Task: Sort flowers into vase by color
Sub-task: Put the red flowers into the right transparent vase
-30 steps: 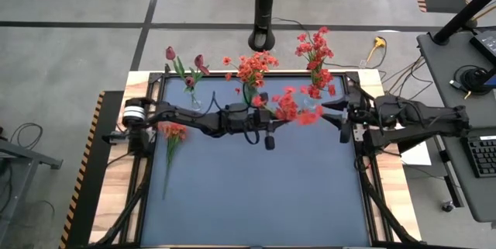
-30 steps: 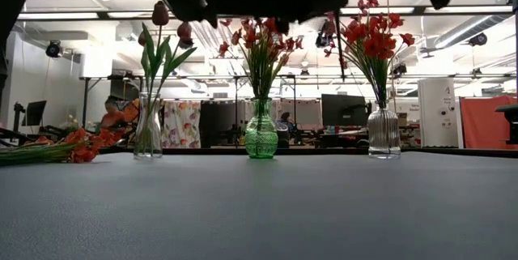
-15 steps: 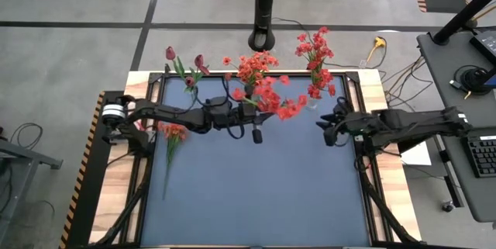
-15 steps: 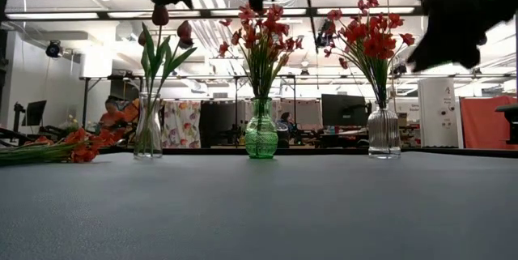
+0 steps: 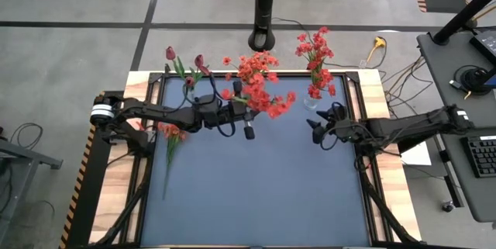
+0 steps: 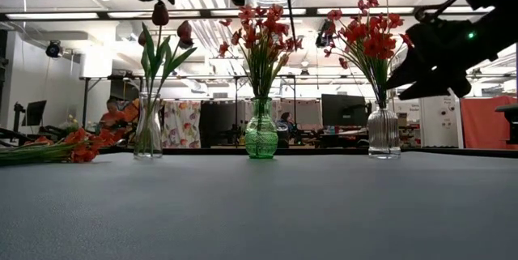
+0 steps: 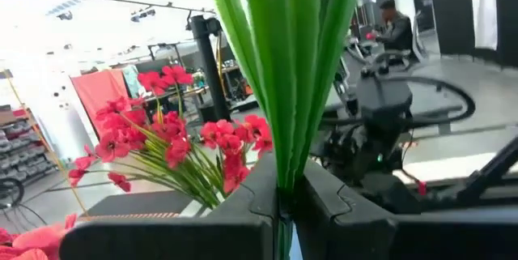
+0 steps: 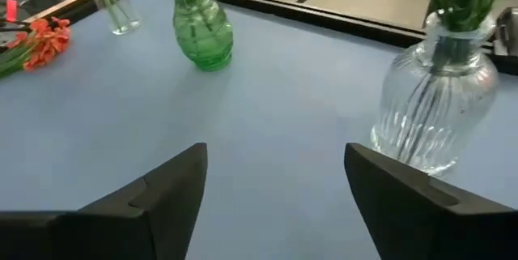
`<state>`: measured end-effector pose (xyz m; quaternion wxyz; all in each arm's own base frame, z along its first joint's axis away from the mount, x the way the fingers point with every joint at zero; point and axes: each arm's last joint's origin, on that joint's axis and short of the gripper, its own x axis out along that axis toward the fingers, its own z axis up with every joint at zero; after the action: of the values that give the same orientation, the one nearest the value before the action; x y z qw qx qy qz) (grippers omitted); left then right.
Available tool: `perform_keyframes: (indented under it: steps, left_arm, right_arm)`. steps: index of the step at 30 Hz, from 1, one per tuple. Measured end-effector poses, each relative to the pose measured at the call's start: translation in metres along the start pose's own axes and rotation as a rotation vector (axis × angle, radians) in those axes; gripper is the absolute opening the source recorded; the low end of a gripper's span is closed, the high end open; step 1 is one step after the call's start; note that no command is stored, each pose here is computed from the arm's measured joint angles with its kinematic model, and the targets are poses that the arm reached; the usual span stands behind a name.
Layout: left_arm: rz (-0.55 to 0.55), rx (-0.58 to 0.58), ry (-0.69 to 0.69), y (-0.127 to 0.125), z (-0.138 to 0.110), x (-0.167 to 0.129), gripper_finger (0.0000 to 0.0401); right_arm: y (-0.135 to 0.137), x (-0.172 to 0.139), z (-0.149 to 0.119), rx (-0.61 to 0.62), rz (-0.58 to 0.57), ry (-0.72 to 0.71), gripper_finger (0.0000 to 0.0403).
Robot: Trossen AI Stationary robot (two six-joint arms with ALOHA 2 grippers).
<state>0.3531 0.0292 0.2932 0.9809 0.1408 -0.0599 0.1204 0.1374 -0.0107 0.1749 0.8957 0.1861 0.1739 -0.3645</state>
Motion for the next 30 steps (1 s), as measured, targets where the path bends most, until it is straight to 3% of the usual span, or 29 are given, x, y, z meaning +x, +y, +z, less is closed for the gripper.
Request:
perform_keyframes:
  steps: [5, 12, 20, 30]
  left_arm:
    - [0.008, 0.030, 0.037, 0.005, -0.005, 0.000, 0.0004]
    - [0.021, 0.052, 0.142, 0.019, -0.019, 0.001, 0.0005]
    - [0.075, 0.066, 0.174, 0.039, -0.027, 0.001, 0.0006]
    - [0.119, 0.078, 0.128, 0.051, -0.025, 0.002, 0.0006]
  right_arm:
    - [0.001, 0.002, -0.001, -0.015, -0.008, 0.002, 0.0298]
    - [-0.013, 0.014, -0.025, -0.080, -0.249, -0.095, 0.0293]
    - [-0.023, 0.028, -0.051, -0.088, -0.341, -0.252, 0.0297]
    - [-0.010, 0.045, -0.046, -0.107, -0.413, -0.283, 0.0298]
